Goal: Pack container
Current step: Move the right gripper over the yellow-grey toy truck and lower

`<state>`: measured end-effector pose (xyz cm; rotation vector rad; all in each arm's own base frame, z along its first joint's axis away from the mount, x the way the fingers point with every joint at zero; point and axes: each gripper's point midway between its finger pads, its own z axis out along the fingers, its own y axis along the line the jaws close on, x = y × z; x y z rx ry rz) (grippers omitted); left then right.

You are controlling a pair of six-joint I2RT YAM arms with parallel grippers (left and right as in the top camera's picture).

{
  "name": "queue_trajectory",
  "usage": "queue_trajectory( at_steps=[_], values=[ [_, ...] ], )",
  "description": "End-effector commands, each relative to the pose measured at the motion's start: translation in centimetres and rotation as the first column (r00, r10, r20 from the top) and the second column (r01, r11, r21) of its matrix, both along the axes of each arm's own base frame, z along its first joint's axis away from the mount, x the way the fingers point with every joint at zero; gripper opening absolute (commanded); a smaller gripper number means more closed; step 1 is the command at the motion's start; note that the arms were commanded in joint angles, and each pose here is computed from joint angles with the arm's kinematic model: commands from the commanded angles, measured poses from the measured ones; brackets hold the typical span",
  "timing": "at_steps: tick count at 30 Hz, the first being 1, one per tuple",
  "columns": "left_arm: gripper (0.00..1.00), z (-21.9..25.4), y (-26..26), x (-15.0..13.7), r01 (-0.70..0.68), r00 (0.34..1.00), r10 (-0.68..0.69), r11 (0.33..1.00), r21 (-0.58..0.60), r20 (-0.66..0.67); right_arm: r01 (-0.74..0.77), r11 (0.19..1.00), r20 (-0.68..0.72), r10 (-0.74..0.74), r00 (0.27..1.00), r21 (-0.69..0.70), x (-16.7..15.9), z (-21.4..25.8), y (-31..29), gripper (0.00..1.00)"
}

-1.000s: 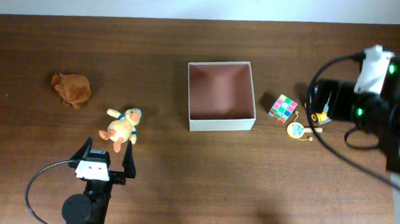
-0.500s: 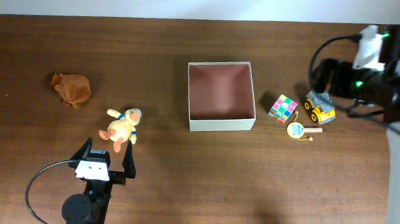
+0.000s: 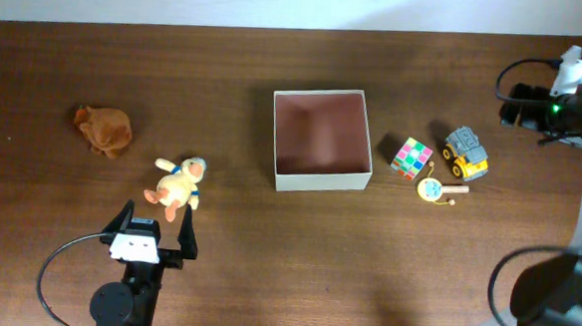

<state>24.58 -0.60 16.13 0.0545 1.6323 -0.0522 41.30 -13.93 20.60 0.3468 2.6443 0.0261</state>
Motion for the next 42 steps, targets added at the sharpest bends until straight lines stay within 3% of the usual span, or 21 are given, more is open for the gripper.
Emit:
queue_trajectory(
  at_steps=[1,8,16,28,42],
  values=[
    [0.99,-0.1,0.0,0.0,0.001,1.000,-0.001,1.000,0.015,-0.002,-0.190,0.979,-0.027,0.189,0.982,-0.079,1.8,-2.0,-0.1,0.99],
    [0.99,-0.1,0.0,0.0,0.001,1.000,-0.001,1.000,0.015,-0.002,-0.386,0.921,-0.019,0.386,0.922,-0.057,3.6,-4.8,1.4,0.99],
    [0.99,-0.1,0.0,0.0,0.001,1.000,-0.001,1.000,0.015,-0.002,-0.472,0.881,-0.041,0.472,0.880,0.019,4.5,-8.6,3.0,0.99],
    [0.99,-0.1,0.0,0.0,0.001,1.000,-0.001,1.000,0.015,-0.002,-0.494,0.853,-0.102,0.514,0.852,0.169,4.0,-14.4,5.4,0.99],
    [0.99,-0.1,0.0,0.0,0.001,1.000,-0.001,1.000,0.015,-0.002,-0.442,0.845,-0.235,0.515,0.824,0.303,0.4,-17.4,6.1,0.99]
  ],
)
